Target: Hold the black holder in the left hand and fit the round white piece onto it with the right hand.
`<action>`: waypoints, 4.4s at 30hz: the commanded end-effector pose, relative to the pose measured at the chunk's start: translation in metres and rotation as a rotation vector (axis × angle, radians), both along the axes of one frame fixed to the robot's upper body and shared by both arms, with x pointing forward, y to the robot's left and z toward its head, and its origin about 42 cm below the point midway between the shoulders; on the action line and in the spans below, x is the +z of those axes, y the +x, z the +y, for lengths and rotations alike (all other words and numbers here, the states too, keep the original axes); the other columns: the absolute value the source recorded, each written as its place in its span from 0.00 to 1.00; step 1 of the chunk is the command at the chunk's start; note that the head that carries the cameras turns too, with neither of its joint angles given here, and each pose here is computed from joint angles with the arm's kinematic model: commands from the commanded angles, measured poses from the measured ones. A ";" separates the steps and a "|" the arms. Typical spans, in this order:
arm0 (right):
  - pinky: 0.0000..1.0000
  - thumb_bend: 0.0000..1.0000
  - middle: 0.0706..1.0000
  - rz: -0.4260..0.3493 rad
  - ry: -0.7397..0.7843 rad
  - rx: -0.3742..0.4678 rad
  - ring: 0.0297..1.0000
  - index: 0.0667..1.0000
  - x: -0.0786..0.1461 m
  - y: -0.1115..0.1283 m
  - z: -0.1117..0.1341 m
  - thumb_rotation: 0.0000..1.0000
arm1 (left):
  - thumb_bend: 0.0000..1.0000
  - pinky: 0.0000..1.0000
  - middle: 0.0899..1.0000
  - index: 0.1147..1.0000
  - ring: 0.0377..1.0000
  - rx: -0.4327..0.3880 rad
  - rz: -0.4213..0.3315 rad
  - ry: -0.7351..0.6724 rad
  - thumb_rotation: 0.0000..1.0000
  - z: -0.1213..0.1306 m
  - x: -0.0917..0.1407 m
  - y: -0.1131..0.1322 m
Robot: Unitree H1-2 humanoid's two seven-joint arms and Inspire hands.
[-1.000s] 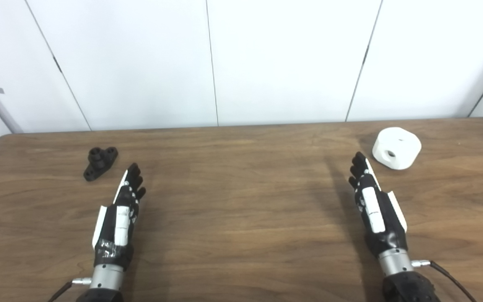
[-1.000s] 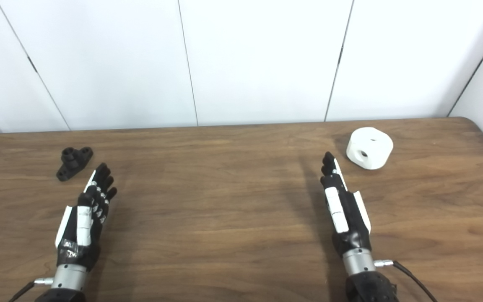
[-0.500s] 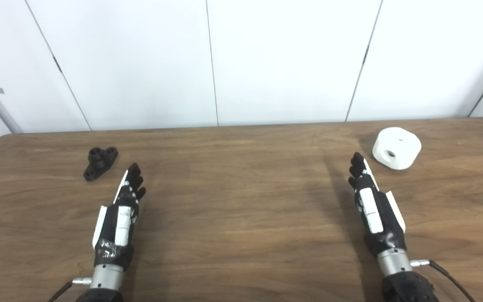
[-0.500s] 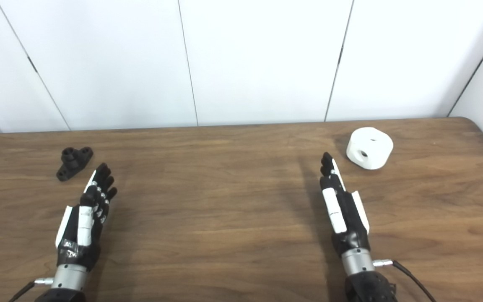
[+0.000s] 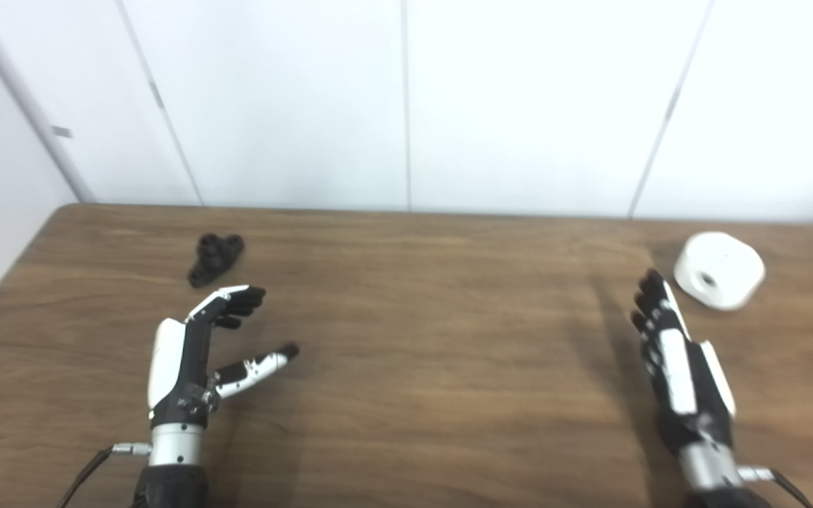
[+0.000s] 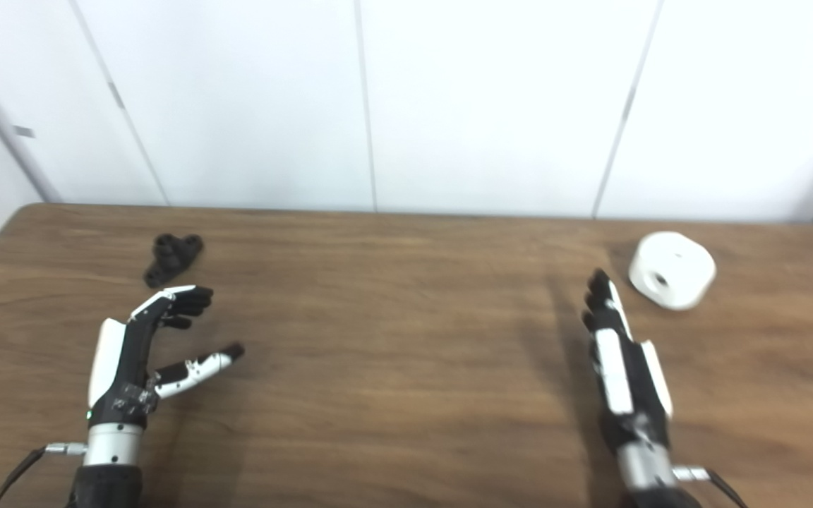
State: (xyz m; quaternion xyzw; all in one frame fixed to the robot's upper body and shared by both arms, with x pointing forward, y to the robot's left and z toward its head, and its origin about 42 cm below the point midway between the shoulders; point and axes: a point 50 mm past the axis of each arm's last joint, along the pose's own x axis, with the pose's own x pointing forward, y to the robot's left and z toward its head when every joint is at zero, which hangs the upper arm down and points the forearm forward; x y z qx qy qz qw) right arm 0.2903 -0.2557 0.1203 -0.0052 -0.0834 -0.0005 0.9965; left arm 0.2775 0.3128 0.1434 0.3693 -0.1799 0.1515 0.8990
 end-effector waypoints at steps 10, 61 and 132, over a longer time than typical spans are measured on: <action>1.00 0.39 1.00 0.011 -0.007 -0.001 1.00 1.00 -0.011 -0.002 -0.012 0.99 | 0.86 0.59 0.70 0.69 0.67 0.181 -0.266 0.211 0.08 0.063 0.027 0.016; 1.00 0.37 1.00 -0.020 0.014 0.020 1.00 1.00 0.008 -0.005 -0.017 0.99 | 0.93 0.84 0.86 0.78 0.89 0.099 0.345 0.007 0.29 0.099 0.010 0.122; 1.00 0.44 1.00 -0.065 0.038 0.024 1.00 1.00 0.038 -0.020 -0.007 0.98 | 0.96 0.87 0.83 0.69 0.89 0.091 0.450 0.439 0.35 0.131 0.047 0.143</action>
